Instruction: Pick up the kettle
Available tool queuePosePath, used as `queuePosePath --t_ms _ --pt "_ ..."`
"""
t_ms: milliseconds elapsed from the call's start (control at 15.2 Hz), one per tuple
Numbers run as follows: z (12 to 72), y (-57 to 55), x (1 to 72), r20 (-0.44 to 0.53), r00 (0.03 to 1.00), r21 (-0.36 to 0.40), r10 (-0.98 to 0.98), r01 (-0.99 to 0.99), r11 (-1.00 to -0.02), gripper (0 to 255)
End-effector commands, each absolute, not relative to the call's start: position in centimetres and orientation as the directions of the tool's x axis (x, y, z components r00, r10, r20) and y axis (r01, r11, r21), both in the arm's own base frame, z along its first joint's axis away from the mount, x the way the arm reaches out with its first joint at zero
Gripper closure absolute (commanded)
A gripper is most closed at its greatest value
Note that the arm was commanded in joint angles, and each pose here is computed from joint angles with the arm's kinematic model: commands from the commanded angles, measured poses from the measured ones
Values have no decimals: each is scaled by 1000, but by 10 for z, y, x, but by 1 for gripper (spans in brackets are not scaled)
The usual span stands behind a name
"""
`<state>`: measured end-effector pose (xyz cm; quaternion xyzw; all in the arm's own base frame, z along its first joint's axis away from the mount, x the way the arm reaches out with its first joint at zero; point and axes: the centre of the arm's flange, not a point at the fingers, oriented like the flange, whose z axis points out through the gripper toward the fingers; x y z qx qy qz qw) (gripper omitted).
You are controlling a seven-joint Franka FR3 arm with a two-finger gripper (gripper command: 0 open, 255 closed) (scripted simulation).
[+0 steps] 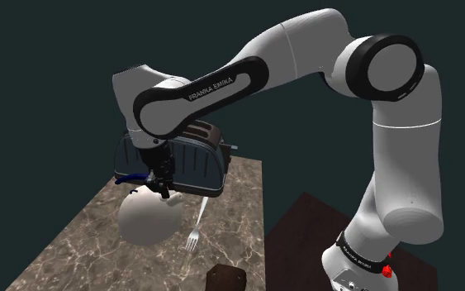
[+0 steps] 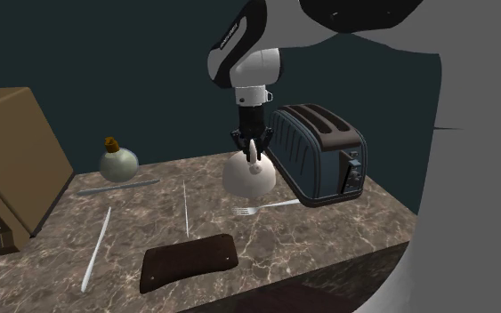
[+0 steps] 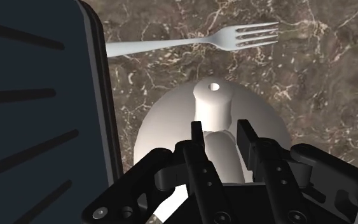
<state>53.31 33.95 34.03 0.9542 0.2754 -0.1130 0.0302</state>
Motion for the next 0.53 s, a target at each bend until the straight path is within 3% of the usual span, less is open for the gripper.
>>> queuePosePath --t_ms 0,462 --pt "350 339 533 -231 823 -5 519 533 -846 255" --pt "387 339 533 -231 823 -5 519 533 -846 255"
